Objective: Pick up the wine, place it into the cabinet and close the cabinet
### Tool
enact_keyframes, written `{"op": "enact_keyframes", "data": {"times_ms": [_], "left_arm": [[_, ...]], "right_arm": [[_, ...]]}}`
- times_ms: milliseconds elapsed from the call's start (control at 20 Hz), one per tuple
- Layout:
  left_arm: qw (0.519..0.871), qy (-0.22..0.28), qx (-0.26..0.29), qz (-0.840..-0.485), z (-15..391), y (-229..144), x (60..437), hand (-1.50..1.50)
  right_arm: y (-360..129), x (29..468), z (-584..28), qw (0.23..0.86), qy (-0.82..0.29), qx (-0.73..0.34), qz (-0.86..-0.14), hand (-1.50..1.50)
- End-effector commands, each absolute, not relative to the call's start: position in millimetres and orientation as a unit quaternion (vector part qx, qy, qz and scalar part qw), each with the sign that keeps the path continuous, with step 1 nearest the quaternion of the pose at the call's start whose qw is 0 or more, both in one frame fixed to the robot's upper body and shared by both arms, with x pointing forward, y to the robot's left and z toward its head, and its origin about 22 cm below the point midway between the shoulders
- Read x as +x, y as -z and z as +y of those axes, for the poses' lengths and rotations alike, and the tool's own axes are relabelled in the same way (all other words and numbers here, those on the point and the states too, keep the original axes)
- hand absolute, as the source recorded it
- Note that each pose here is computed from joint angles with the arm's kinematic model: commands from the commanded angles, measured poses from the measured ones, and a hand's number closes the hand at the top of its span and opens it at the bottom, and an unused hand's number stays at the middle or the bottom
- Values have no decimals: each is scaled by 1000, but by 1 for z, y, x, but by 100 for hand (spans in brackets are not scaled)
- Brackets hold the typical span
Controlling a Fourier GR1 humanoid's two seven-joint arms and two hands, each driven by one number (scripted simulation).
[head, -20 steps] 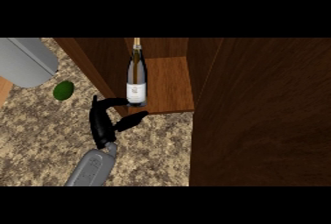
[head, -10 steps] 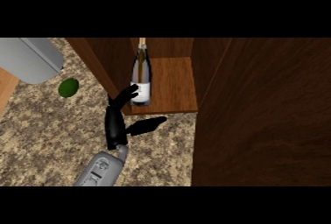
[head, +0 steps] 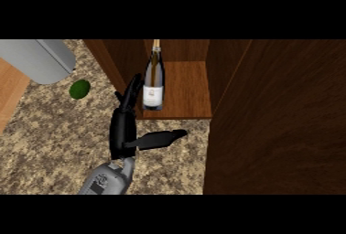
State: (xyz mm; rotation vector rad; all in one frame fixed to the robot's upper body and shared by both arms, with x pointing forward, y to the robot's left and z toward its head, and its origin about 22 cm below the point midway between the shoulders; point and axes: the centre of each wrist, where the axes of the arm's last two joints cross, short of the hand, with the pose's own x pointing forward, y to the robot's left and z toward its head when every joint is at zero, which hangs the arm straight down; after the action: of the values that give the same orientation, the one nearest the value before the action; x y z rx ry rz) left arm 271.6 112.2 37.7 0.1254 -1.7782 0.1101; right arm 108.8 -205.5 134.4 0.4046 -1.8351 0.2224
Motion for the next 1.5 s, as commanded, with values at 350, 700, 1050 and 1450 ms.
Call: {"op": "enact_keyframes", "data": {"times_ms": [350, 700, 1050, 1450], "left_arm": [[587, -9, 2, -809, 169, -64, 236, -150], [578, 16, -73, -813, 213, -61, 208, -150], [583, 31, -105, -805, 245, -68, 181, 150], [580, 24, -104, -807, 283, -62, 177, 150]], "right_arm": [[-171, 94, -216, 581, -114, 139, -794, -150], [-162, 87, -225, 598, -216, 159, -755, 150], [-163, 89, -223, 587, -290, 147, -741, 150], [-169, 84, -219, 570, -266, 197, -752, 150]]}}
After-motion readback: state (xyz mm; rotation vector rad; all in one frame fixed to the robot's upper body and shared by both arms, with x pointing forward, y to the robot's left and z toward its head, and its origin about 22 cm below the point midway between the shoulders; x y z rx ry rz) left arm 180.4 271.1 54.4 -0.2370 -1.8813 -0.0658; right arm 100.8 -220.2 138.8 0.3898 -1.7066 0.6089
